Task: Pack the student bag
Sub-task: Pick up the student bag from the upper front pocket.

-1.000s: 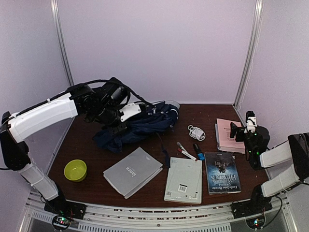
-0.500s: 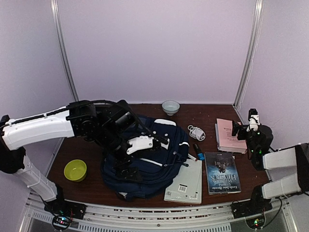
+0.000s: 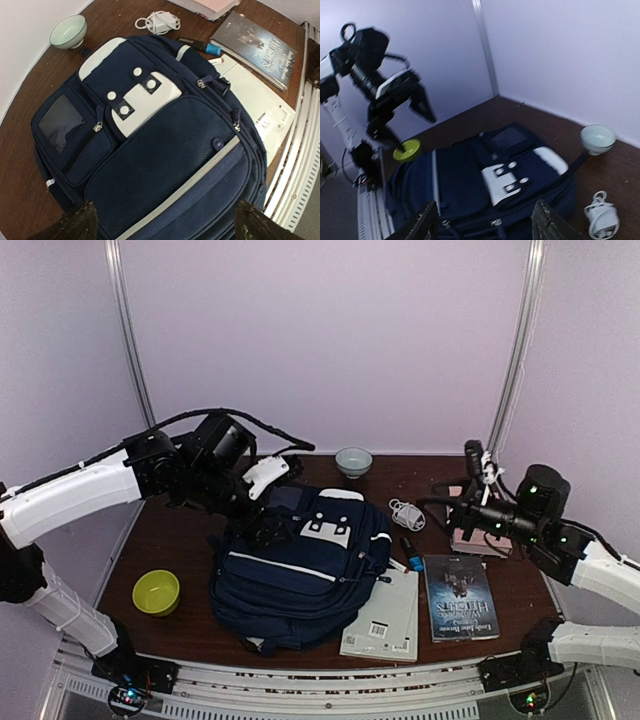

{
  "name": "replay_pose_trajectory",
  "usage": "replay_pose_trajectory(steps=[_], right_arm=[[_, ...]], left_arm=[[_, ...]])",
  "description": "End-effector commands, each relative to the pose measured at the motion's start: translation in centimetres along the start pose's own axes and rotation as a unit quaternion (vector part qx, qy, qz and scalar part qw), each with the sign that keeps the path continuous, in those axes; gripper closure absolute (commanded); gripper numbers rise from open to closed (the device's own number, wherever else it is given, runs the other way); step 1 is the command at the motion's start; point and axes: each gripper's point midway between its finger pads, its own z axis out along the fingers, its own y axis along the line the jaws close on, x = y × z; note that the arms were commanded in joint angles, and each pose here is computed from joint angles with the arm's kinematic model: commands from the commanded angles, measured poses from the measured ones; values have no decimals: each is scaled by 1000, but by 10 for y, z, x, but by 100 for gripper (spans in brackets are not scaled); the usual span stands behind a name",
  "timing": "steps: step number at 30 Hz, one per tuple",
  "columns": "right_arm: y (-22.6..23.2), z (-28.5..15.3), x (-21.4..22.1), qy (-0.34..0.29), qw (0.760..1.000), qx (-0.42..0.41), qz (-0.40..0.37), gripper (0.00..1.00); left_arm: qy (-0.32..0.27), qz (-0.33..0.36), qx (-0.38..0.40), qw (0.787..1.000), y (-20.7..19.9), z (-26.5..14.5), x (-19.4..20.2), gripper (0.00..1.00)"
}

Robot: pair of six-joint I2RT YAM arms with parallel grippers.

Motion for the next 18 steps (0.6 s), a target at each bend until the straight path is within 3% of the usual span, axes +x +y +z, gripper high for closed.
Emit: replay_pose_trajectory(steps=[1, 5, 10, 18], right_arm=[[69, 10, 86, 180, 979, -91, -12, 36], [100, 24, 132, 259, 958, -114, -40, 41], [105, 49, 170, 339, 932, -98, -79, 43], [103, 80, 162, 314, 939, -87, -110, 45]], left_arm=[[-16, -41, -15, 999, 8, 1, 4, 2], [13, -95, -23, 995, 25, 11, 31, 2], [39, -161, -37, 985, 46, 23, 64, 2], [53, -182, -51, 981, 57, 32, 92, 2]])
